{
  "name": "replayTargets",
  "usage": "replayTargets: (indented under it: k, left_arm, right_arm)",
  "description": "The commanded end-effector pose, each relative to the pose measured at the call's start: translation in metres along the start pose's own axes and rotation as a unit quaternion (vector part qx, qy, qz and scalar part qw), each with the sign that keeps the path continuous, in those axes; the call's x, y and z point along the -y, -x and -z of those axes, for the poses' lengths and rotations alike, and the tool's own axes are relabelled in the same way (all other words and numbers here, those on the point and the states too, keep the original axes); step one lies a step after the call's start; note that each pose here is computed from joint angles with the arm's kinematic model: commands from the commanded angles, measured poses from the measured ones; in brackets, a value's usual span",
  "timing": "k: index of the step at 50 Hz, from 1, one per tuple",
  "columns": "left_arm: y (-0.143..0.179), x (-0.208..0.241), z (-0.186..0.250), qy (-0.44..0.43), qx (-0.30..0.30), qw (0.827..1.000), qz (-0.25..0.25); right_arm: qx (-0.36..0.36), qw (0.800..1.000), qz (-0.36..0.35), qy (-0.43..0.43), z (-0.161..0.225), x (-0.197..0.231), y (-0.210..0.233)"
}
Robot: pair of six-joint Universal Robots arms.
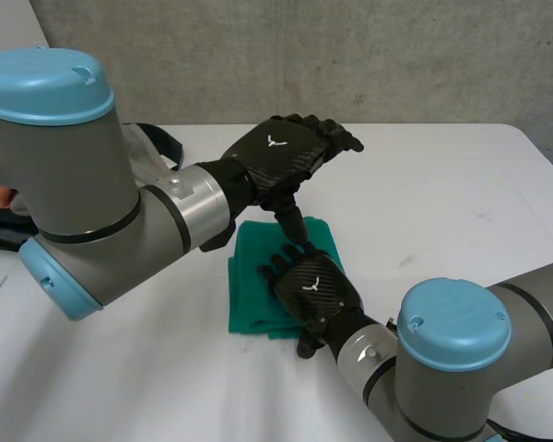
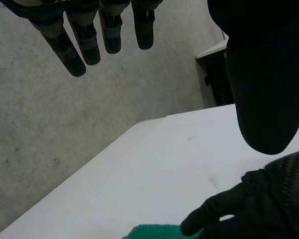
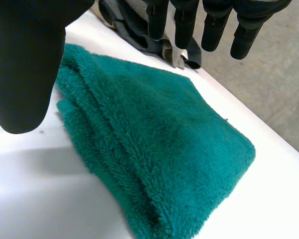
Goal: Fold the laundry.
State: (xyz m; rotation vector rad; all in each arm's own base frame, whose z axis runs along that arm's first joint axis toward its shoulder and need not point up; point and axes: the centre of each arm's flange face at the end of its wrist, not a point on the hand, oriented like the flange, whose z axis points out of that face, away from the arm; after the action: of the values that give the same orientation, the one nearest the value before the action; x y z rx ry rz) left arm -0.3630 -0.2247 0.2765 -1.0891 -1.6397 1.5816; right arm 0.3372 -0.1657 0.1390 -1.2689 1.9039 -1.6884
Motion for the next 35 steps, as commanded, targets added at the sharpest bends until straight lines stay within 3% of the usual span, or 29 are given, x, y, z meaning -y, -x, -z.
replayTargets:
  k: [1,8,12,35]
  left_arm:
    - [-0.002,0.004,0.0,-0.003,-0.009,1.0,0.0]
    - [-0.002,0.005,-0.001,-0.005,-0.008,1.0,-0.001]
    - [-0.002,0.003,0.0,-0.003,-0.007,1.0,0.001]
    - [0.001,-0.003,0.001,0.006,-0.003,1.0,0.007]
  right_arm:
    - [-0.064,0.995,-0.077,0.016,-0.002,-0.004,-0.021]
    - [-0.169,0.958,-0.226,0.041,0.0,-0.025,-0.055]
    - [-0.173,0.943,-0.281,0.048,-0.003,-0.034,-0.057]
    - [-0.133,0.947,-0.288,0.054,-0.037,-0.051,-0.046]
